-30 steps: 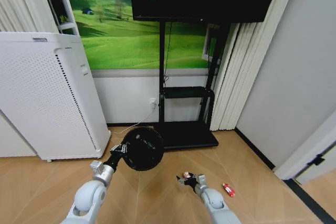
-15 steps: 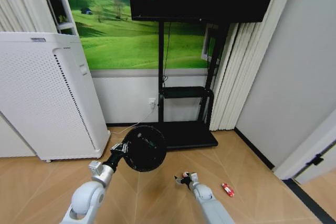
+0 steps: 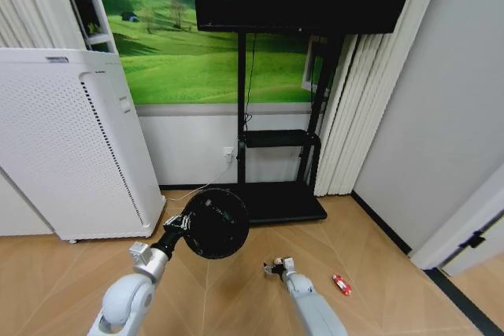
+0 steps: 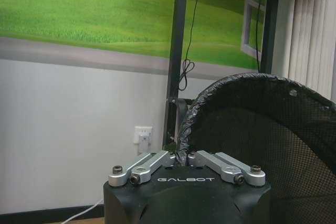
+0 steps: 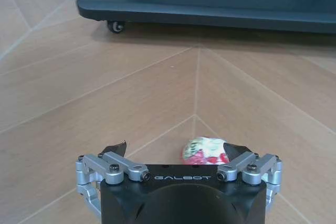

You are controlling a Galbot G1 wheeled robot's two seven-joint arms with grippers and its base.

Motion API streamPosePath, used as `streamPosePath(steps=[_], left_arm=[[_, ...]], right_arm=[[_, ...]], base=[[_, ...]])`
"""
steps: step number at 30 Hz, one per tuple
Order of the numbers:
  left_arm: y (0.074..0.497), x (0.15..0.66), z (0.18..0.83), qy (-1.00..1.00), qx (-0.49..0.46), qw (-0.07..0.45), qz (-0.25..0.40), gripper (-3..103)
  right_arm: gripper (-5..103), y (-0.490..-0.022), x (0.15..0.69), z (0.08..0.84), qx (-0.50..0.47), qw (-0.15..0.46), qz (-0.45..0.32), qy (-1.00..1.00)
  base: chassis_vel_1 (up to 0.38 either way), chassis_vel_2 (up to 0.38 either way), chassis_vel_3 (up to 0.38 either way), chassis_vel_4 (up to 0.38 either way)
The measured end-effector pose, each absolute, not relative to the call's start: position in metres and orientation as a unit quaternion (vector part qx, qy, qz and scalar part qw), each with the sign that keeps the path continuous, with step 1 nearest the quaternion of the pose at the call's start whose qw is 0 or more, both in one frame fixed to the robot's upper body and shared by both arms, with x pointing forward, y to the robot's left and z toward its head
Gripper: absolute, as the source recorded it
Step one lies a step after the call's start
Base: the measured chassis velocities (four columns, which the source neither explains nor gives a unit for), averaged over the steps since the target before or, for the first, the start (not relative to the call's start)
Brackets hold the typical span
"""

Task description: Pick up the trash bin and place the garbage on the floor into it.

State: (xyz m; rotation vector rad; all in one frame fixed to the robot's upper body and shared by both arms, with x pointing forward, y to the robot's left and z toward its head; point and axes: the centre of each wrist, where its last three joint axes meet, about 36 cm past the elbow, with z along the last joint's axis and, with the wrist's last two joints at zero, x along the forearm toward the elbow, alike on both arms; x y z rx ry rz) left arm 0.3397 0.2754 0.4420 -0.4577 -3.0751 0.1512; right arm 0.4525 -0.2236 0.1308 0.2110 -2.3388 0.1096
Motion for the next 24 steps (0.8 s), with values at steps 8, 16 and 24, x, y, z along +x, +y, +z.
streamPosePath(steps=[8,16,24], left_arm=[[0.2704,0.3372,0.448,-0.986,-0.153,0.012,0.058,3],[0.2714,0.3373,0.4505,-0.987,-0.151,0.011,0.058,3],[0.2736,0.3398,0.4489,-0.987,-0.146,0.011,0.058,3]], right_arm=[[95,-0.2183,0.4533,0.1288,0.064,0.39,0.05,-0.917],[63,-0.2165,0.4507,0.1235,0.062,0.402,0.052,-0.912],[31,-0.2155,0.4467,0.1203,0.065,0.397,0.061,-0.913]], base=[[0.0,0.0,0.0,0.0],[0.0,0.0,0.0,0.0],[0.0,0.0,0.0,0.0]])
